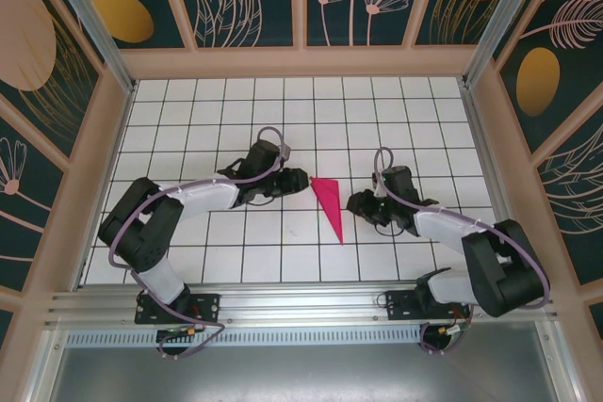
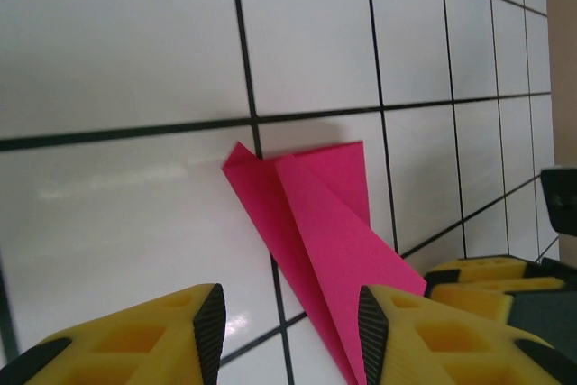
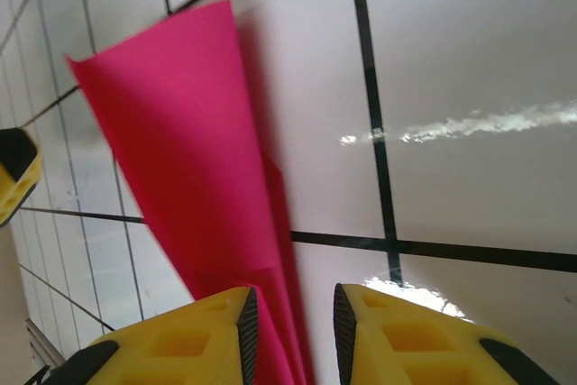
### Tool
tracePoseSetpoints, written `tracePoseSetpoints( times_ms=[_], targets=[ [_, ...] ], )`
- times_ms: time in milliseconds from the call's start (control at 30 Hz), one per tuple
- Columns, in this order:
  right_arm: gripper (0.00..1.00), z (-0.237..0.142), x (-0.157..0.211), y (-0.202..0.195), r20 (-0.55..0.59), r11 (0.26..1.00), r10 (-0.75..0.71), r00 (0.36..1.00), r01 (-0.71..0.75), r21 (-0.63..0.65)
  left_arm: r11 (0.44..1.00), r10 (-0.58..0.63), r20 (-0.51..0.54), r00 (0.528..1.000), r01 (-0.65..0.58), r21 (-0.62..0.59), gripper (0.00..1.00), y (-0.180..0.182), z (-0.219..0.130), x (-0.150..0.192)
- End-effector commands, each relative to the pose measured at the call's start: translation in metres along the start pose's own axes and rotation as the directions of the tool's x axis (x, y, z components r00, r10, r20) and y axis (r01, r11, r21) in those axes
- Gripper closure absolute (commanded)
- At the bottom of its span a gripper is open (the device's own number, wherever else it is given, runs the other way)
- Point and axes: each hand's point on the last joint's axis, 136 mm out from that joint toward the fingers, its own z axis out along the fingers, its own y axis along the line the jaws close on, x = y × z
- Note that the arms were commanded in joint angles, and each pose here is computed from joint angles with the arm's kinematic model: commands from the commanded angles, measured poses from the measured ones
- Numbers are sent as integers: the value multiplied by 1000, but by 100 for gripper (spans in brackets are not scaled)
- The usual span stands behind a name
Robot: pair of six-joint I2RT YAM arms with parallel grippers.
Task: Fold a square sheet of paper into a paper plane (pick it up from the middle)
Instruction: Fold the wing for the fifth time at the center of the table, then turn over the paper plane at the center of the table.
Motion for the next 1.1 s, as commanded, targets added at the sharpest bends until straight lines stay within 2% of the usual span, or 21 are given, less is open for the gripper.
tracePoseSetpoints(
  times_ms=[0, 333, 767, 1067],
  targets=[
    [68, 6, -1, 14, -17, 998, -27, 999, 26, -60, 1000, -11, 5, 1000, 11, 4, 54, -8, 2, 4],
    [68, 22, 14, 33, -96, 991, -96, 991, 86, -105, 1000, -9, -5, 1000, 9, -1, 53, -8, 6, 5],
    [66, 41, 32, 38, -157, 984, -173, 972, 179, 23, 999, -31, 71, 997, 33, -34, 50, 1, -6, -1],
    [68, 53, 42, 46, -183, 978, -191, 964, 203, 48, 998, -51, 94, 994, 55, -41, 50, 5, -9, -1]
  ],
)
